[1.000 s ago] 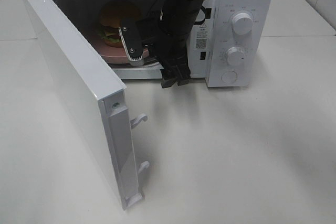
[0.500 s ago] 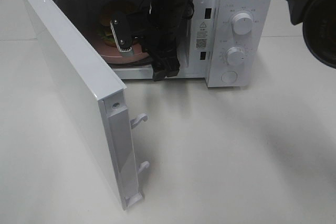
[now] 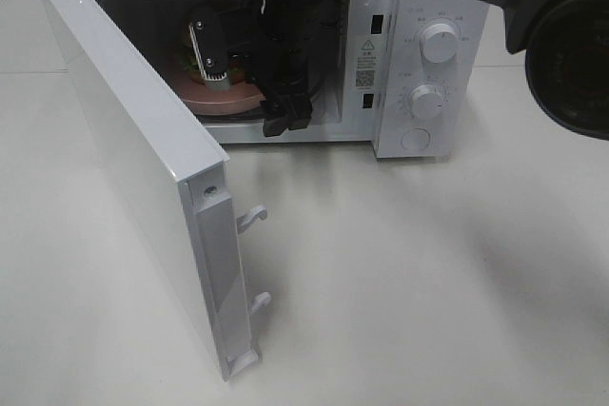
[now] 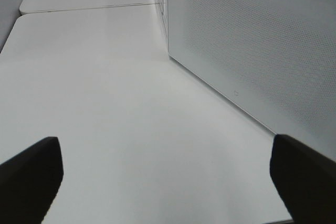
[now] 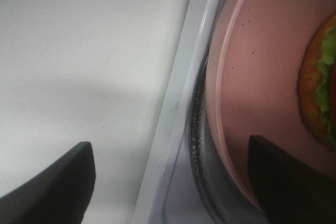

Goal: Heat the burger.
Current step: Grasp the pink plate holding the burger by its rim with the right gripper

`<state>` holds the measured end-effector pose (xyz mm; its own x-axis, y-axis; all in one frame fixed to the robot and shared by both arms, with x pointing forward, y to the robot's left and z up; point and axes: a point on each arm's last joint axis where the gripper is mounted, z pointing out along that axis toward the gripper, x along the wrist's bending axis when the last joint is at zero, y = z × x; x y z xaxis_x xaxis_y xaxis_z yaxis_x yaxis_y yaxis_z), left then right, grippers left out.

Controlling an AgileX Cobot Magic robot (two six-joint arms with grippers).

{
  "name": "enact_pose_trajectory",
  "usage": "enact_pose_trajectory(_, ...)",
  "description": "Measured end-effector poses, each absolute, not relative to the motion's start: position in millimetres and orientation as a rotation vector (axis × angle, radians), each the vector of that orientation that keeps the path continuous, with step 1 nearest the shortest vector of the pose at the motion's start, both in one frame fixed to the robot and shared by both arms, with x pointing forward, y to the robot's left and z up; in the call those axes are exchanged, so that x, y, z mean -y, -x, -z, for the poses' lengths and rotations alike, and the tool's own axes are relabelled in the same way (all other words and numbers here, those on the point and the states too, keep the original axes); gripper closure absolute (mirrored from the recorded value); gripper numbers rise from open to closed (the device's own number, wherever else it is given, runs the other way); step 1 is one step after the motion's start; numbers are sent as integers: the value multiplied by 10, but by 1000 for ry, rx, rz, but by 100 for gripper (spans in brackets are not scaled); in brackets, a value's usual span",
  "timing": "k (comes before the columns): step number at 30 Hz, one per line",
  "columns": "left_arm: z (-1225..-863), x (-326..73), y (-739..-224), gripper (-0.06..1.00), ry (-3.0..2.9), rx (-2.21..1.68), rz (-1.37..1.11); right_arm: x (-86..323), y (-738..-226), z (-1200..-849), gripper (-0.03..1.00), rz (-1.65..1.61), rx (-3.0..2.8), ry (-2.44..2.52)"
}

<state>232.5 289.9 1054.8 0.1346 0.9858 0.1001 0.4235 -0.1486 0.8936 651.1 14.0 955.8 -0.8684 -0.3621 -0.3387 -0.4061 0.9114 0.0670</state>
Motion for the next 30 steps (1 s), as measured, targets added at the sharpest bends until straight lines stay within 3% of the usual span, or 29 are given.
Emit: enact_pose_trajectory(30,-10548,-2899,-2325,-5,-1683,-1378,-974,-360,-6567,-9528,21,-273,-2578,519)
